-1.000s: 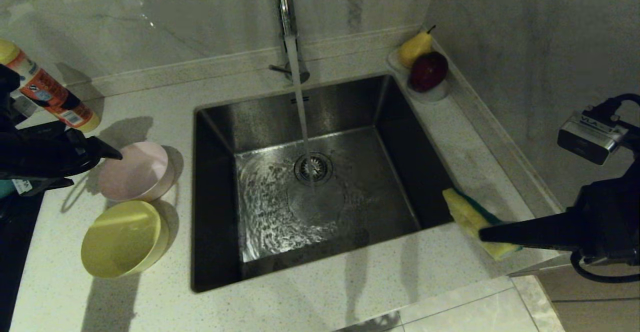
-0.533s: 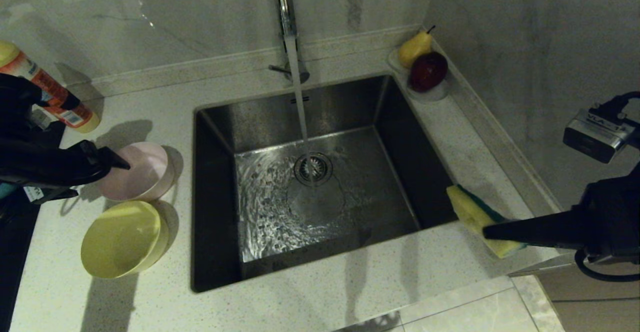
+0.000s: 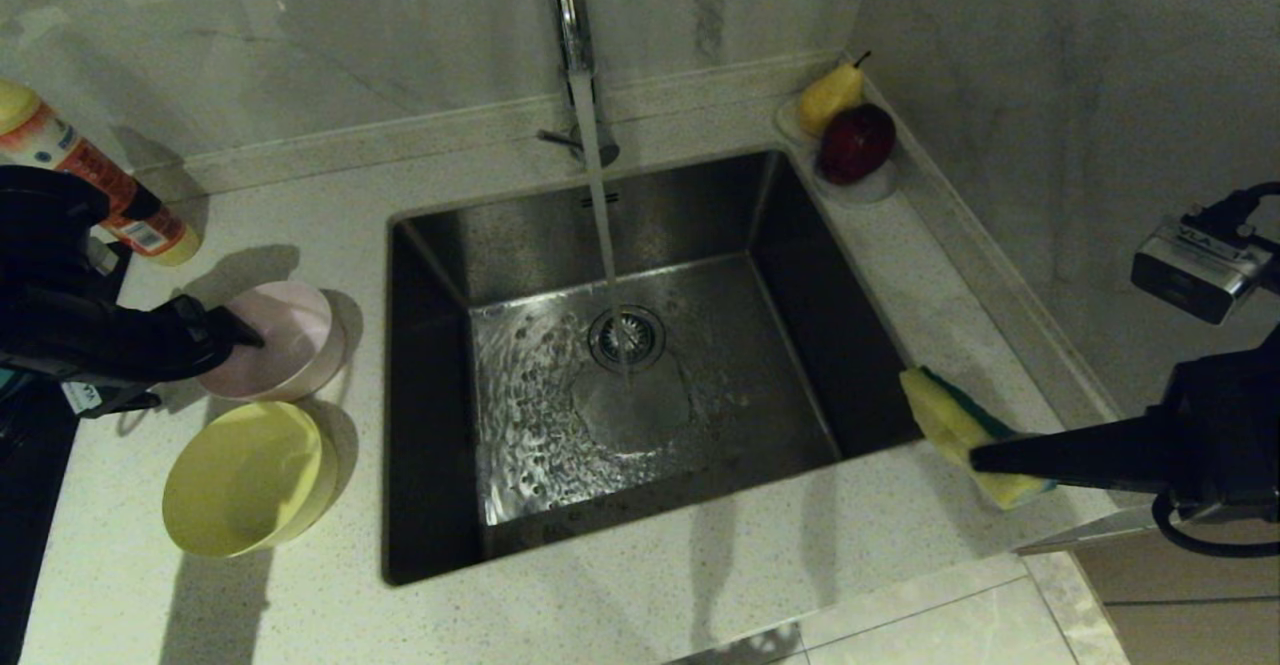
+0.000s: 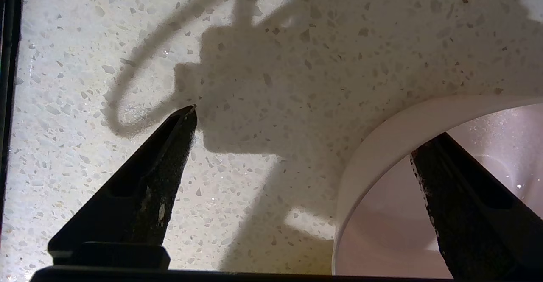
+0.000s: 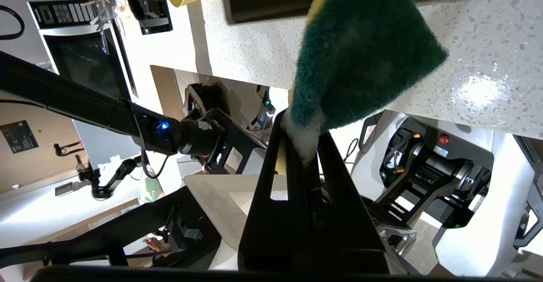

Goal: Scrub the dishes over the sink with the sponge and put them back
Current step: Wash the bowl

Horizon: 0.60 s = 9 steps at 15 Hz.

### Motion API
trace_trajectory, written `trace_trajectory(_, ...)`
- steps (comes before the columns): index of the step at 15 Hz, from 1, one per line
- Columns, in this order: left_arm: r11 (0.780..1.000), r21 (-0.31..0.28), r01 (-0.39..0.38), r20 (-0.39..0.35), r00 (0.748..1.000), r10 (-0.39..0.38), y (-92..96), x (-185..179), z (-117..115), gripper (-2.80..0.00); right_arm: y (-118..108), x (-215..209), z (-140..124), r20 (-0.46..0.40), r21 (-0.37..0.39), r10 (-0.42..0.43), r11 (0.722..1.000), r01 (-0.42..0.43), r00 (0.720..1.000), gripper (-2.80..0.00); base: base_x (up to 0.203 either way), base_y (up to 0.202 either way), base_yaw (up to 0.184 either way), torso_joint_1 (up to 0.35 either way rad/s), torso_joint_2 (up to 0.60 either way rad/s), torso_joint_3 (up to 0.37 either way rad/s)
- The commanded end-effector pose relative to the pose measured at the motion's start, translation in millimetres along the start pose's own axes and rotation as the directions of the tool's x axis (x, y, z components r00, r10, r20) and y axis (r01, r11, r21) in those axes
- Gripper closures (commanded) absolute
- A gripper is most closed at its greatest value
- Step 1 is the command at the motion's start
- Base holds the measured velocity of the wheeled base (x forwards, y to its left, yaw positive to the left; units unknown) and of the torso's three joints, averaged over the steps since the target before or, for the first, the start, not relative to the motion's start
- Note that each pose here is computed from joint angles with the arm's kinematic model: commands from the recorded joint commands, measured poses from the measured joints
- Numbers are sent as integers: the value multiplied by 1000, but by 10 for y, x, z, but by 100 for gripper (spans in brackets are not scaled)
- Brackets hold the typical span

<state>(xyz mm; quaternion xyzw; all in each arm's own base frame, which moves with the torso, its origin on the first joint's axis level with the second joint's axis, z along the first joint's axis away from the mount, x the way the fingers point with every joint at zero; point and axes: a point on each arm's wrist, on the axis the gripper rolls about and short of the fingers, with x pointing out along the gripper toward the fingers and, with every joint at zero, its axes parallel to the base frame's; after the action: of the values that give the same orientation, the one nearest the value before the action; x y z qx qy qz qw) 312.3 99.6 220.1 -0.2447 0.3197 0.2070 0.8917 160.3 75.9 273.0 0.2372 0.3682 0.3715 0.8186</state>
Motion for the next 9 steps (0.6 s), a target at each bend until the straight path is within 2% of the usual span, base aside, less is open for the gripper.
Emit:
trace_trajectory(1,1000,-4,-3,-2,1000,3,2,1,-2,-266,9,-20,-4,2,1,4,1000,-4,1000,0,0,0,0,0,0,0)
trace_trajectory(2,1000,-4,-3,0,1000,3,1,-4,-1,0,15,-26,-2,4,-1,5,1000,-5,1000,0,0,0,0,0,0,0)
trace_trajectory(9,1000,-11,-1,17,1000,1,5,-28,40,0,60,-91,-13,21,-13,16,1000,-16,1000,0,0,0,0,0,0,0)
